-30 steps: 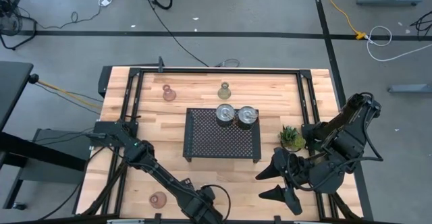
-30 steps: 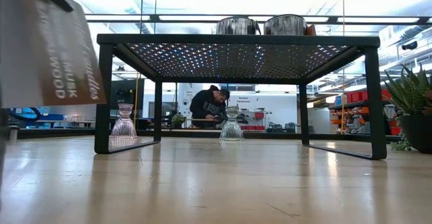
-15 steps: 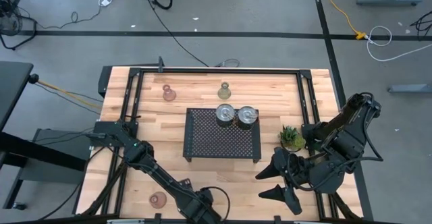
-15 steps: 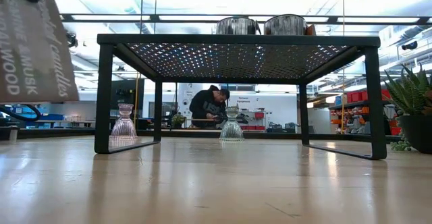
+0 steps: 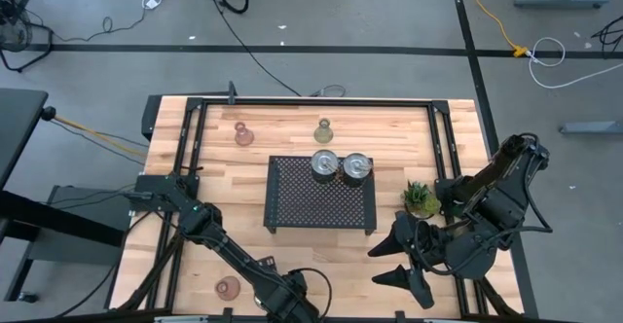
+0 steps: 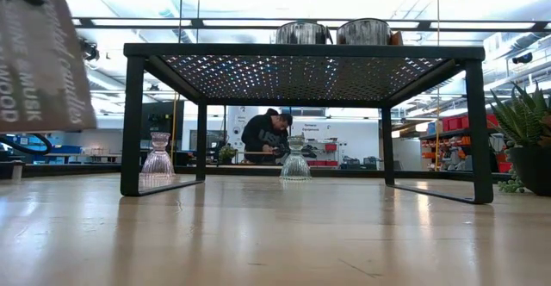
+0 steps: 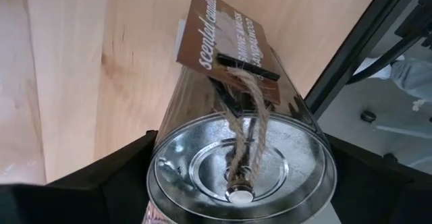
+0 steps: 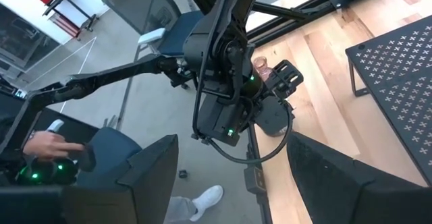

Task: Pick & Place candle stick holders
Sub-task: Put the brown scented candle on the shelf aligned with the other scented candles

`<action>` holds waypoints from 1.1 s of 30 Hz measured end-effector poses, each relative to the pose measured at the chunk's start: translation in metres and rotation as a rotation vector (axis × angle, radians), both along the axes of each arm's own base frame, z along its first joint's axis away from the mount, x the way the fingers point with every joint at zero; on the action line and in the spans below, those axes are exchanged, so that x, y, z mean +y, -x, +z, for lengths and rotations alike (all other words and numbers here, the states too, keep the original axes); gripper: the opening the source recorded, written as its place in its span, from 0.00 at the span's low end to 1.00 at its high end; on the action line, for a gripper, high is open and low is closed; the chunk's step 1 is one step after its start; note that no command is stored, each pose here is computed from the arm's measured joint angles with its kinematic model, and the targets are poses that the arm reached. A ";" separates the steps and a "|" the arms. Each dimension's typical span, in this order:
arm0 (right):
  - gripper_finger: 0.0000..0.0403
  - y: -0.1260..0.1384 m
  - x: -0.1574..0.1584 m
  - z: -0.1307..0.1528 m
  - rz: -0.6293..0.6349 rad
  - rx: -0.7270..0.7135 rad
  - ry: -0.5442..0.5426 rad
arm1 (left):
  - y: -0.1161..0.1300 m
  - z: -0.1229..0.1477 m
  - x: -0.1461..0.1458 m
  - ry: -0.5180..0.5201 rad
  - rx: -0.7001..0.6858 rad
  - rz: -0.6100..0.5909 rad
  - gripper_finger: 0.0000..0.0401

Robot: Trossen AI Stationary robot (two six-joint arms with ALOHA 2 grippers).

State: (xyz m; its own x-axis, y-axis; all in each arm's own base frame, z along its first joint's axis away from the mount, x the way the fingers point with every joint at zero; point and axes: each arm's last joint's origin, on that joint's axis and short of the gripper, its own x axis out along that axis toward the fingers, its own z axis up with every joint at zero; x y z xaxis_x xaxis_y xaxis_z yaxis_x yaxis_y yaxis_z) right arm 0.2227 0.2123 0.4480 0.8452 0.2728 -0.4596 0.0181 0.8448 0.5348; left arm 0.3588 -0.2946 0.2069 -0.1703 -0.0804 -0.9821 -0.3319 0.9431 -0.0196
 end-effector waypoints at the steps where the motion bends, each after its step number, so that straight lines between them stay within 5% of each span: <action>1: 0.68 0.000 0.000 0.000 0.002 -0.001 0.003 | 0.001 0.000 0.000 0.005 0.011 0.001 0.89; 16: 0.68 0.000 0.000 -0.001 0.009 0.000 0.024 | 0.012 0.020 -0.007 0.119 0.076 -0.012 0.89; 33: 0.68 0.000 0.000 -0.001 0.026 -0.009 0.054 | 0.036 0.130 0.038 0.248 -0.104 0.202 0.89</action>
